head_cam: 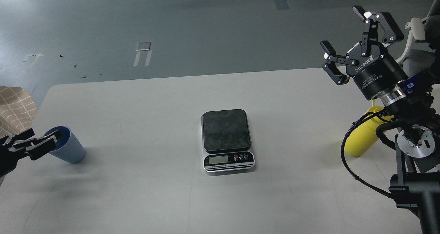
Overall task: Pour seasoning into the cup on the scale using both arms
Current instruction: 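Close the left gripper around the side of the blue cup, then lift the blue cup with the left gripper and carry it over the scale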
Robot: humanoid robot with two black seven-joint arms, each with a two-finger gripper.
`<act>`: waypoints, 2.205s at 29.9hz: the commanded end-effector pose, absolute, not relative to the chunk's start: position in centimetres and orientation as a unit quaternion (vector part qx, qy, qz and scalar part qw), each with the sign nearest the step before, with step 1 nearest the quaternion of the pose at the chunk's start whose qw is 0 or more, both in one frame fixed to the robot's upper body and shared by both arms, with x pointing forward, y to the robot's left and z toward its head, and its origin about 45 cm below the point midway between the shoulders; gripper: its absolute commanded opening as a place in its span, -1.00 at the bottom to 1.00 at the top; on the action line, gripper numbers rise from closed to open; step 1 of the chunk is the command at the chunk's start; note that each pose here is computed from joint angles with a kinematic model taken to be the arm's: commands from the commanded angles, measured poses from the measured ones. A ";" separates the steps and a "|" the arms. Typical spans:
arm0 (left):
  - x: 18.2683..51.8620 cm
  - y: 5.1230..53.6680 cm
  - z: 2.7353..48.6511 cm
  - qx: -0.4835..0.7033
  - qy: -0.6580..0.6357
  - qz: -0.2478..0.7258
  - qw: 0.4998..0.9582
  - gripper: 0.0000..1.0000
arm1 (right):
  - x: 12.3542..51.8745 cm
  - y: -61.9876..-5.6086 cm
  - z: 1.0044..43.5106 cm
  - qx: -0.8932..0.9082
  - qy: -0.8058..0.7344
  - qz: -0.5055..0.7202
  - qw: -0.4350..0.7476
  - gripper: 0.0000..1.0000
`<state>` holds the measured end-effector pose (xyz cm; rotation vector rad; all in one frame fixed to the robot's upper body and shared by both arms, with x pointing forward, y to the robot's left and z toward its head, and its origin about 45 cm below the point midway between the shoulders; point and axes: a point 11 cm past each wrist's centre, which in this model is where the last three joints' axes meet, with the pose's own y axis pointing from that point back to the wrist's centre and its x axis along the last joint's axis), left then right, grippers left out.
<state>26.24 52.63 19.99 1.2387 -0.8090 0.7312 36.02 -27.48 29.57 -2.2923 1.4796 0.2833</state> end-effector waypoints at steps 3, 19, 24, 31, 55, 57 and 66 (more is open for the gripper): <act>26.1 52.5 19.9 0.551 -0.359 0.323 0.680 0.95 | 35.9 -27.5 29.3 -0.819 0.530 0.104 0.196 1.00; 25.6 52.6 19.3 0.556 -0.352 0.316 0.683 0.61 | 35.8 -27.5 29.1 -0.819 0.530 0.106 0.193 1.00; 25.4 52.6 19.2 0.556 -0.351 0.315 0.684 0.22 | 35.8 -27.5 29.0 -0.818 0.531 0.106 0.193 1.00; 25.5 52.6 19.2 0.555 -0.351 0.316 0.685 0.20 | 35.6 -27.5 28.8 -0.818 0.531 0.109 0.192 1.00; 25.6 51.8 18.4 0.549 -0.350 0.313 0.692 -0.75 | 35.2 -27.5 28.8 -0.818 0.531 0.108 0.192 1.00; 25.6 51.8 18.4 0.549 -0.351 0.313 0.691 -0.93 | 35.2 -27.5 28.8 -0.818 0.530 0.108 0.193 1.00; 25.5 51.8 18.4 0.552 -0.355 0.304 0.691 -1.00 | 35.0 -27.4 29.0 -0.820 0.528 0.105 0.193 1.00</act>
